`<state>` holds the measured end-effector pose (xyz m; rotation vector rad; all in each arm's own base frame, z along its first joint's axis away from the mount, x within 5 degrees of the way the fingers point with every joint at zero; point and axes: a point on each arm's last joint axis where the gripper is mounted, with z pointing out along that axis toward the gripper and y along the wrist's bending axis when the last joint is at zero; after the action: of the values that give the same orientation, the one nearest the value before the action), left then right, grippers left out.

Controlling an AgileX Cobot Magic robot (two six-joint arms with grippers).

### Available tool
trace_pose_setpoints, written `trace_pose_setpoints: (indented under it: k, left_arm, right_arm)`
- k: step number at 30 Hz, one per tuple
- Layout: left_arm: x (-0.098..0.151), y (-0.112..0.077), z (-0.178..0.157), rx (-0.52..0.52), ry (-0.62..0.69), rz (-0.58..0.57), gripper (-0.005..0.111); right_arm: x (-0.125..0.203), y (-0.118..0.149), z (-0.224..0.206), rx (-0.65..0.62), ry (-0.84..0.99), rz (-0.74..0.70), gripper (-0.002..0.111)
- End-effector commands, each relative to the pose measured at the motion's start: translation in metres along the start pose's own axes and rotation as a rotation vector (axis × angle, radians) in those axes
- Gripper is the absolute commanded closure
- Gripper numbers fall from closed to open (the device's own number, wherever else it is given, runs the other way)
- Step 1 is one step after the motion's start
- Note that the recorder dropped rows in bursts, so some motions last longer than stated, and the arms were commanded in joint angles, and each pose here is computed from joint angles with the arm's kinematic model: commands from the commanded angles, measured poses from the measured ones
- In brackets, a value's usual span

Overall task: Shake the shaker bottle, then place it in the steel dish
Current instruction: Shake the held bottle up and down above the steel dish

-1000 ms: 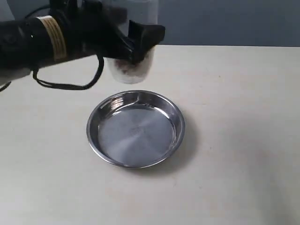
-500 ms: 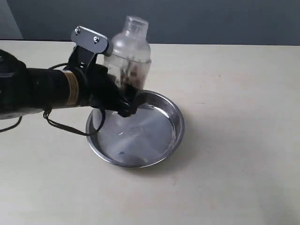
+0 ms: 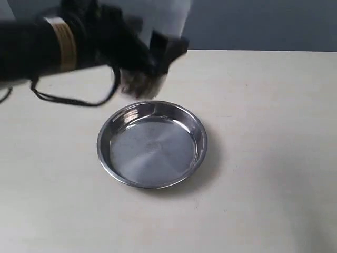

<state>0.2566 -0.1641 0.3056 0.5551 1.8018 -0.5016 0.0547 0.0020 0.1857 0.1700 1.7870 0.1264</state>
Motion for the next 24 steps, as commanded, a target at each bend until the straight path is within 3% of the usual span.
trace_pose_setpoints:
  k: [1, 2, 3, 6, 7, 8, 12, 14, 17, 19, 21, 22, 23, 24]
  left_arm:
    - [0.08, 0.006, 0.023, -0.04, 0.289, -0.046, 0.106]
    - [0.087, 0.006, 0.025, -0.048, 0.321, -0.041, 0.106]
    - [0.077, 0.0, 0.022, -0.029, 0.286, -0.022, 0.106]
    - [0.006, -0.015, -0.005, 0.057, 0.011, 0.059, 0.106]
    - [-0.002, -0.016, -0.009, 0.055, -0.018, 0.049, 0.106]
    - [0.002, -0.015, -0.008, 0.045, -0.003, 0.03, 0.106]
    - [0.089, 0.002, 0.024, -0.061, 0.356, 0.003, 0.106]
    - [0.078, -0.005, 0.023, -0.016, 0.298, 0.001, 0.106]
    - [0.033, -0.019, 0.01, 0.118, 0.063, 0.016, 0.106]
    - [0.026, -0.001, 0.009, -0.01, 0.105, 0.097, 0.106]
    - [0.032, 0.039, 0.007, -0.234, 0.225, 0.031, 0.106]
    - [0.035, 0.056, 0.005, -0.285, 0.223, -0.046, 0.106]
    - [0.036, 0.061, 0.005, -0.277, 0.177, -0.159, 0.106]
    - [0.036, 0.049, 0.007, -0.185, 0.103, -0.216, 0.106]
  right_arm:
    - [-0.001, 0.0, 0.0, 0.003, -0.013, -0.003, 0.109]
    - [-0.001, 0.0, 0.0, 0.003, -0.013, -0.003, 0.109]
    - [-0.001, 0.0, 0.0, 0.003, -0.013, -0.002, 0.109]
    - [-0.001, 0.0, 0.0, 0.003, -0.013, -0.002, 0.109]
    - [-0.001, 0.0, 0.0, 0.003, -0.013, -0.002, 0.109]
    - [-0.001, 0.0, 0.0, 0.003, -0.013, -0.002, 0.109]
    - [-0.001, 0.0, 0.0, 0.003, -0.013, -0.002, 0.109]
    - [-0.001, 0.0, 0.0, 0.003, -0.013, -0.002, 0.109]
    - [-0.001, 0.0, 0.0, 0.003, -0.013, -0.002, 0.109]
    - [-0.001, 0.0, 0.0, 0.003, -0.013, -0.002, 0.109]
    - [-0.001, 0.0, 0.0, 0.003, -0.013, -0.002, 0.109]
    - [-0.001, 0.0, 0.0, 0.003, -0.013, -0.002, 0.109]
    - [-0.001, 0.0, 0.0, 0.003, -0.013, -0.002, 0.109]
    - [-0.001, 0.0, 0.0, 0.003, -0.013, -0.002, 0.109]
